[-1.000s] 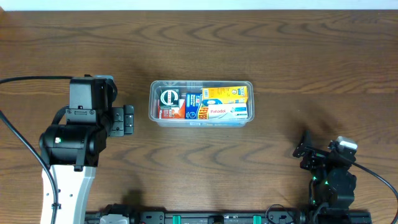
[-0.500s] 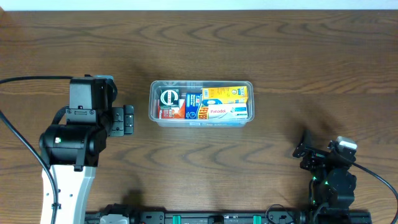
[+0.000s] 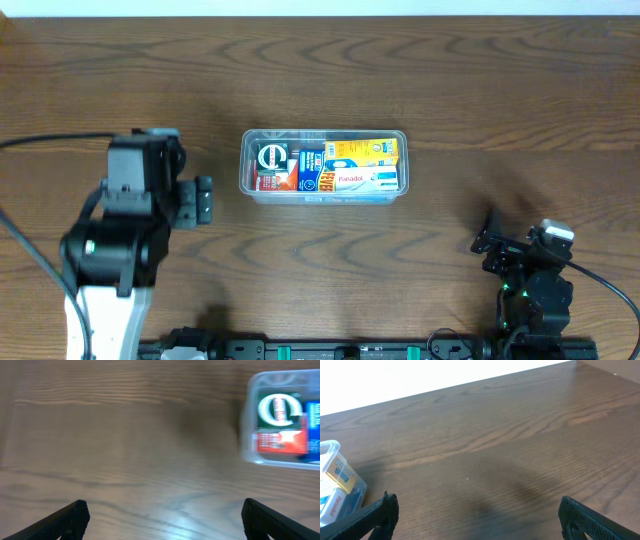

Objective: Pack container

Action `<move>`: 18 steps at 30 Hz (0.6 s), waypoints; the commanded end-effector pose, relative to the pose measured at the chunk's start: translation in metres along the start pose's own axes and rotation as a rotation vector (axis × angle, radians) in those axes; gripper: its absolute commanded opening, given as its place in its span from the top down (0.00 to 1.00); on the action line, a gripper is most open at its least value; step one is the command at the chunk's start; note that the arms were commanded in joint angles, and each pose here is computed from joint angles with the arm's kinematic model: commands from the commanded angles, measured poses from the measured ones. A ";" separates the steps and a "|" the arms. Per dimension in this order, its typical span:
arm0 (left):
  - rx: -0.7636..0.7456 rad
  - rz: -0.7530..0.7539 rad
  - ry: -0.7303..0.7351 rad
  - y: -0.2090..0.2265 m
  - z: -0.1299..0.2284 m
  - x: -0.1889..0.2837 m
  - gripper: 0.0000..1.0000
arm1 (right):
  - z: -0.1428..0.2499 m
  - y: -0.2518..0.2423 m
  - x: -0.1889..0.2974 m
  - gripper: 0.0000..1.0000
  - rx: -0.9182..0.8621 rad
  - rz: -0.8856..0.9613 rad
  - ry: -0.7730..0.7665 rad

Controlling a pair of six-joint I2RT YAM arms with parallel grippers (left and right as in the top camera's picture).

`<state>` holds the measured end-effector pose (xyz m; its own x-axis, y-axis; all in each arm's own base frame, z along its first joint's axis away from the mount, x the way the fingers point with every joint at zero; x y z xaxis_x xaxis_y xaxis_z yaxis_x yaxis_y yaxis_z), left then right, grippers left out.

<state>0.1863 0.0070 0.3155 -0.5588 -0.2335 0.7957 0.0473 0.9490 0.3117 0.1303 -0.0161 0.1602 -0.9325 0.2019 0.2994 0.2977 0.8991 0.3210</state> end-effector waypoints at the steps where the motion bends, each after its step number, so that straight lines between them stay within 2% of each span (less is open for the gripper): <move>1: 0.027 -0.120 -0.020 0.008 0.024 0.010 0.02 | 0.001 0.001 0.000 0.01 0.016 -0.009 -0.004; 11: 0.074 -0.121 -0.049 -0.005 0.095 -0.006 0.01 | 0.001 0.001 0.000 0.01 0.016 -0.009 -0.003; 18: 0.140 -0.087 -0.287 -0.016 0.099 -0.026 0.02 | 0.001 0.001 0.000 0.01 0.016 -0.009 -0.004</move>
<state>0.1182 0.0207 0.2461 -0.7379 -0.2965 0.6064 -0.1217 0.9421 0.3125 0.1302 -0.0160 0.1602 -0.9328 0.2015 0.2987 0.2971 0.8992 0.3213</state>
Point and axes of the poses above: each gripper's point midway between its finger pads, its own x axis back along the fingers, its own y axis along the line the jaws close on, z = x × y, the point moved 10 cm from there along x, back along the fingers, and after that the axes turned 10 degrees about -x, right-handed, at the moved point
